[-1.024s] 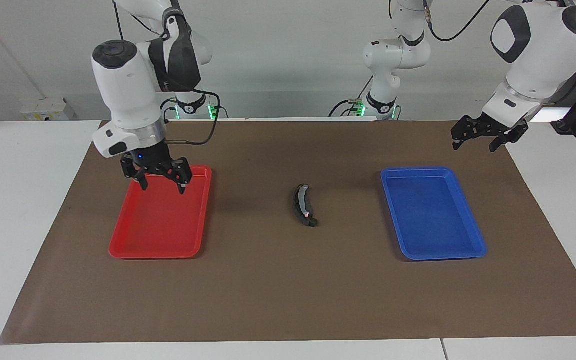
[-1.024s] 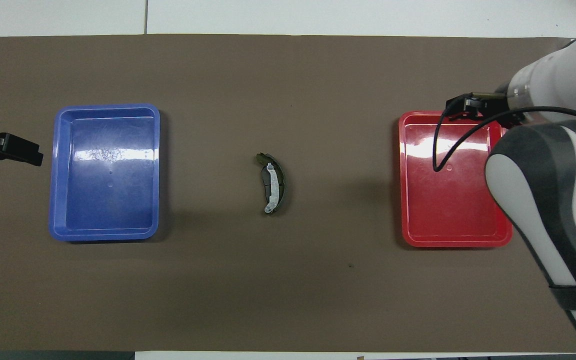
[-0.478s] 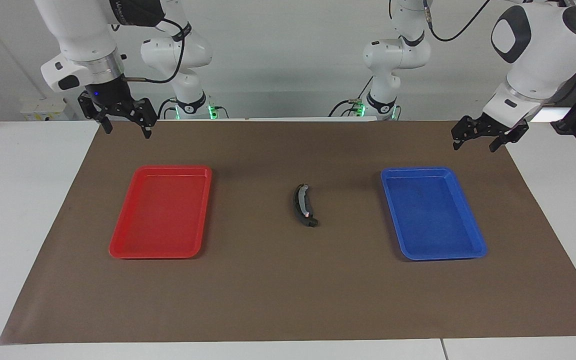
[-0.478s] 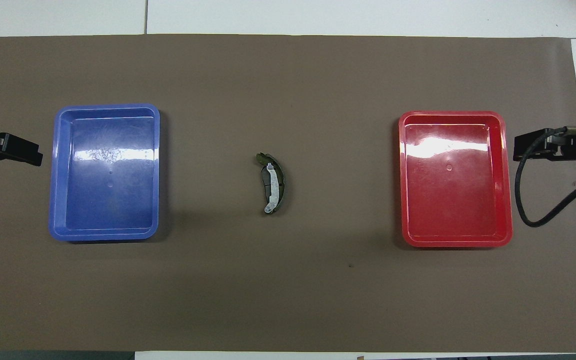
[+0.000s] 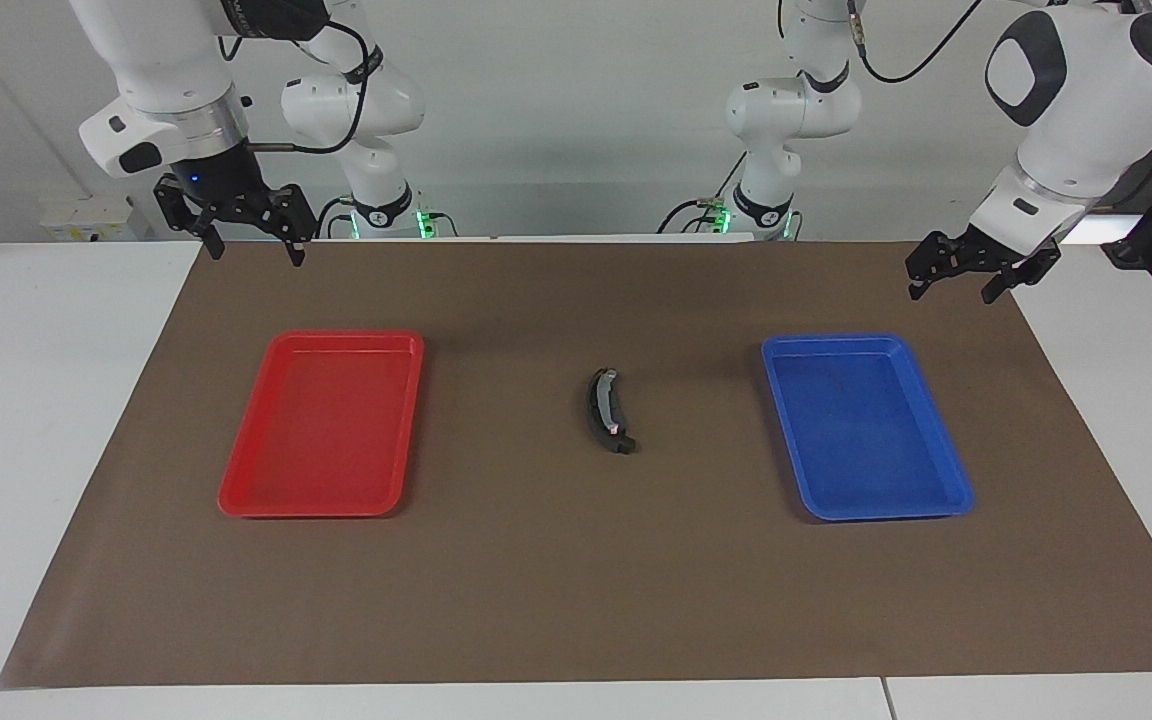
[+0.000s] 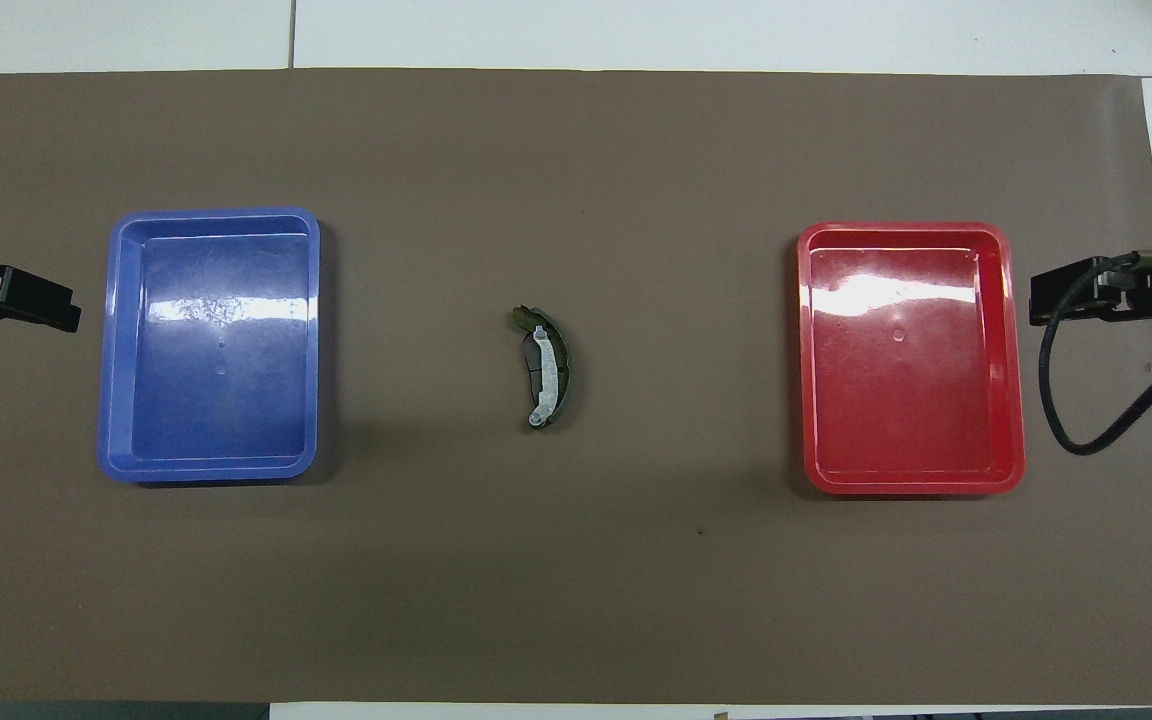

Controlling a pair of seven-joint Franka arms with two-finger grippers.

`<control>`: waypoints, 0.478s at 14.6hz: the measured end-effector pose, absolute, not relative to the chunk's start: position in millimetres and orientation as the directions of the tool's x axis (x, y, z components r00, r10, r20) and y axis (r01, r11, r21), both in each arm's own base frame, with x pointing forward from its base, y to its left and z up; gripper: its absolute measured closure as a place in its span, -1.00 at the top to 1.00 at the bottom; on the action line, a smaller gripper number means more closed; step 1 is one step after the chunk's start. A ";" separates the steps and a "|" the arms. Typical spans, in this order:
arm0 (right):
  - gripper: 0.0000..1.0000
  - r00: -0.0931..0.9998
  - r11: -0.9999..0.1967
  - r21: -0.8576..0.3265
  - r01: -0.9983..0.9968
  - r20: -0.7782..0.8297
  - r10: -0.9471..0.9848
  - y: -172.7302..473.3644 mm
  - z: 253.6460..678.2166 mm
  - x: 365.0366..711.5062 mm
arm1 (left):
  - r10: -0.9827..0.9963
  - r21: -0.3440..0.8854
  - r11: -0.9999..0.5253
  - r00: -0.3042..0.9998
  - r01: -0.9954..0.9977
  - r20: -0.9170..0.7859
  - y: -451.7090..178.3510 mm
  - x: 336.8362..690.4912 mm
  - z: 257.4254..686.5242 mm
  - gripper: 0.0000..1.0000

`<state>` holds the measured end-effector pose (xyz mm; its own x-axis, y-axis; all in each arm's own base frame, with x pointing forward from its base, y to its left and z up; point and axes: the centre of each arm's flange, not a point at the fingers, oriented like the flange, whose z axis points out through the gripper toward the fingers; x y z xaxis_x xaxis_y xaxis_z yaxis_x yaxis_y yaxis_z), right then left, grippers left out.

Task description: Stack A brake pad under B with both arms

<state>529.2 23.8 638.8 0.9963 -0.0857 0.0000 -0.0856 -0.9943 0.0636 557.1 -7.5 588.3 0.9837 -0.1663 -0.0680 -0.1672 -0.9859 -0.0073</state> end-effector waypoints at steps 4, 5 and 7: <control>1.00 0.996 -0.994 0.063 -0.085 -0.001 -0.085 24.2 638.1 529.7 | -0.166 -0.007 -0.986 0.984 -0.167 -0.068 -7.5 557.1 588.3 1.00; 1.00 0.996 -0.994 0.063 -0.085 -0.001 -0.085 24.4 638.3 529.7 | -0.166 -0.007 -0.986 0.984 -0.167 -0.068 -7.5 557.1 588.3 1.00; 1.00 0.997 -0.995 0.062 -0.083 -0.001 -0.083 25.5 638.3 529.7 | -0.166 -0.007 -0.986 0.984 -0.167 -0.068 -7.5 557.1 588.3 1.00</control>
<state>529.7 25.5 638.3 0.9966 -0.0829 -0.0009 -0.0827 -0.9946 0.0622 557.1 -7.5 588.3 0.9837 -0.1662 -0.0680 -0.1671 -0.9859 -0.0073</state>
